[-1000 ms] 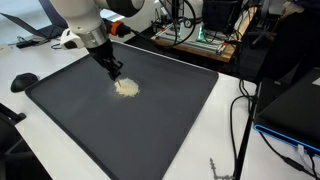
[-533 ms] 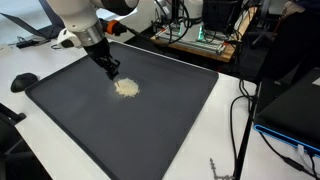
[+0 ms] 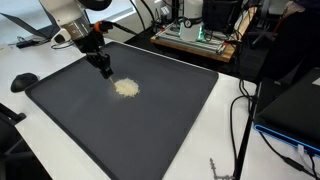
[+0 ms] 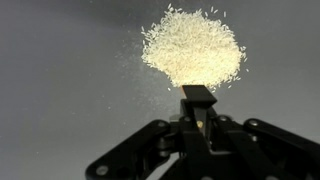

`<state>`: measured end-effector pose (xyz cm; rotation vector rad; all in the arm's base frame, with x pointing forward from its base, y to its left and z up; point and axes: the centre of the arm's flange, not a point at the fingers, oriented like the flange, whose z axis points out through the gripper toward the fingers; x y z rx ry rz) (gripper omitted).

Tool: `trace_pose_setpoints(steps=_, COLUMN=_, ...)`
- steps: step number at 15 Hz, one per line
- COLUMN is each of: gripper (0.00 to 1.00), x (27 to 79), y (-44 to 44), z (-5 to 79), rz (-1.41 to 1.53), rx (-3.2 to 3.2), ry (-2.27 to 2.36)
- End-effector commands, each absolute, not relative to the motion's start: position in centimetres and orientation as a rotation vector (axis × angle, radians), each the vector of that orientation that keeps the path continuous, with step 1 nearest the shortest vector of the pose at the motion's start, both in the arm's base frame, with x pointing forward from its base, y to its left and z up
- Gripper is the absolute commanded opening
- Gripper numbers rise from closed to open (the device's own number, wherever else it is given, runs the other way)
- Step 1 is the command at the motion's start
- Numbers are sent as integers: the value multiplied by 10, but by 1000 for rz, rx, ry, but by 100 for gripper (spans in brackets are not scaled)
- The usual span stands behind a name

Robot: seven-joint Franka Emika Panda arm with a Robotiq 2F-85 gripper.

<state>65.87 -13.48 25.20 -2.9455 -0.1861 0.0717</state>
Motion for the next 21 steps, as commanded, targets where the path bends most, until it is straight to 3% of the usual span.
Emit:
trace_pose_setpoints(steps=1, gripper=3, x=631, y=-170, z=249, rz=-96, rx=-2783, ry=-171)
trace_pose_setpoints(steps=10, gripper=3, x=592, y=-210, z=223, rz=-286, rx=-2525, ry=-102)
trace_pose_setpoints(steps=21, gripper=3, x=505, y=-239, z=213, rz=-391, rx=-2321, ry=173)
